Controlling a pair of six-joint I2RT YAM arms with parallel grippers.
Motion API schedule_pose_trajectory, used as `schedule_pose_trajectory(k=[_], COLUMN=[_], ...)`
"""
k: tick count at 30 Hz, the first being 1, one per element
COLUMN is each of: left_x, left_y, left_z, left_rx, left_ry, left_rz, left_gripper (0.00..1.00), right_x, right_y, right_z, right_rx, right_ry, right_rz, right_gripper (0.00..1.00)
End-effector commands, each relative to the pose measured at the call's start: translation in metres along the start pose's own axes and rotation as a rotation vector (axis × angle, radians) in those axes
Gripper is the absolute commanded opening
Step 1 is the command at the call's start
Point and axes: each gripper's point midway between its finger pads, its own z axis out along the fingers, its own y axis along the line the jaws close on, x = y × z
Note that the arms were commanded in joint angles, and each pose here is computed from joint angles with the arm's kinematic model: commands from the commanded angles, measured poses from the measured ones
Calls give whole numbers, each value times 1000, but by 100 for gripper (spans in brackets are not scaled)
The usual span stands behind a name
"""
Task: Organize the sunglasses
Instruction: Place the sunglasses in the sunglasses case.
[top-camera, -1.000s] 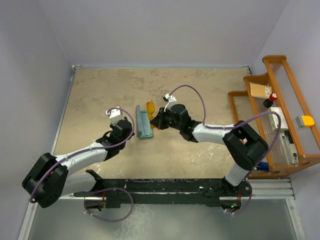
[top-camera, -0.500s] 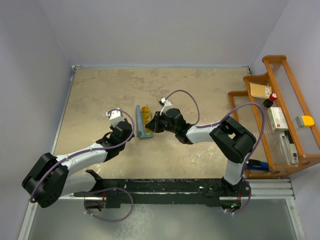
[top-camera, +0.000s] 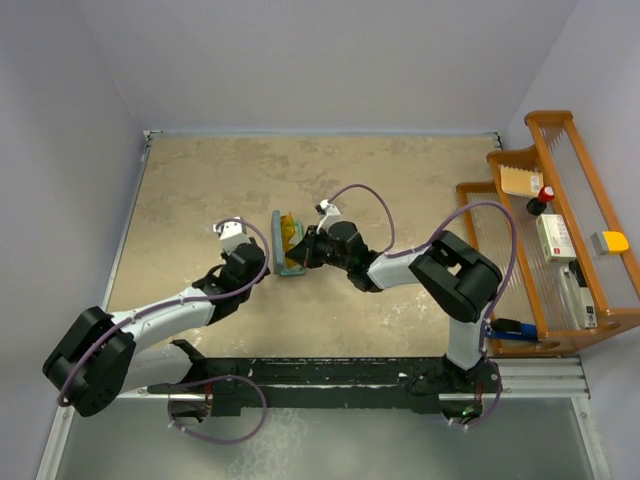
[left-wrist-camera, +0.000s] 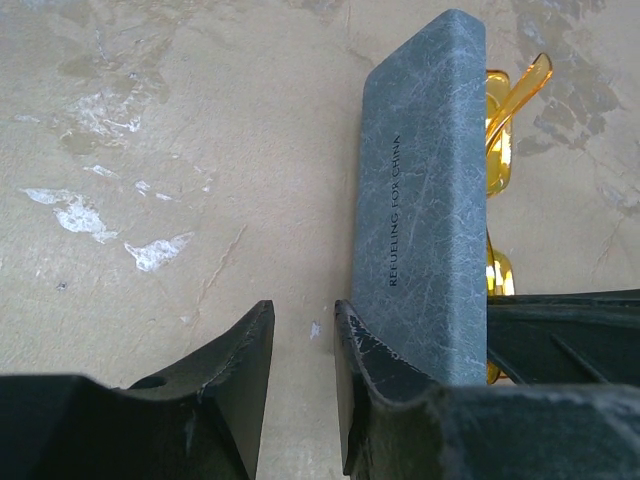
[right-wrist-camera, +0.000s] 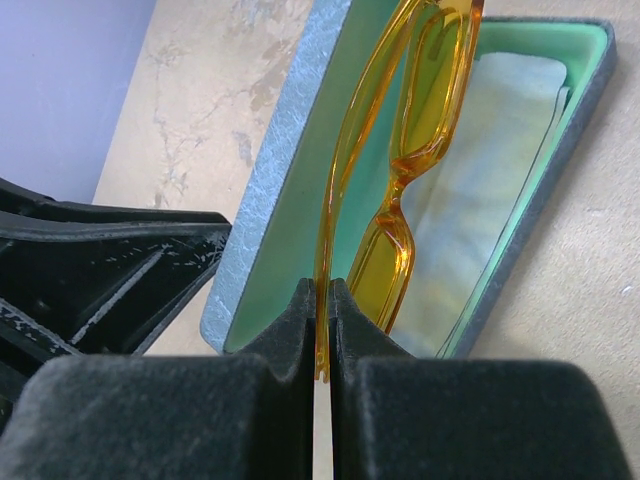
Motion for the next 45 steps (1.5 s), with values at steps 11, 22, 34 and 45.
schedule_pose_trajectory(k=[11, 22, 34, 45], left_x=[-10, -8, -7, -8], left_y=[-7, -8, -8, -7], left_z=[-4, -3, -2, -2], left_rx=[30, 27, 28, 25], left_ry=[-37, -33, -32, -38], left_rz=[-39, -34, -37, -38], left_gripper=[28, 28, 28, 28], right_x=[2, 10, 23, 27], right_y=[-2, -8, -3, 2], right_z=[9, 12, 15, 12], right_rx=[-12, -9, -46, -63], right_ry=[-52, -45, -25, -18], right_rz=[24, 61, 114, 136], right_gripper=[0, 0, 0, 12])
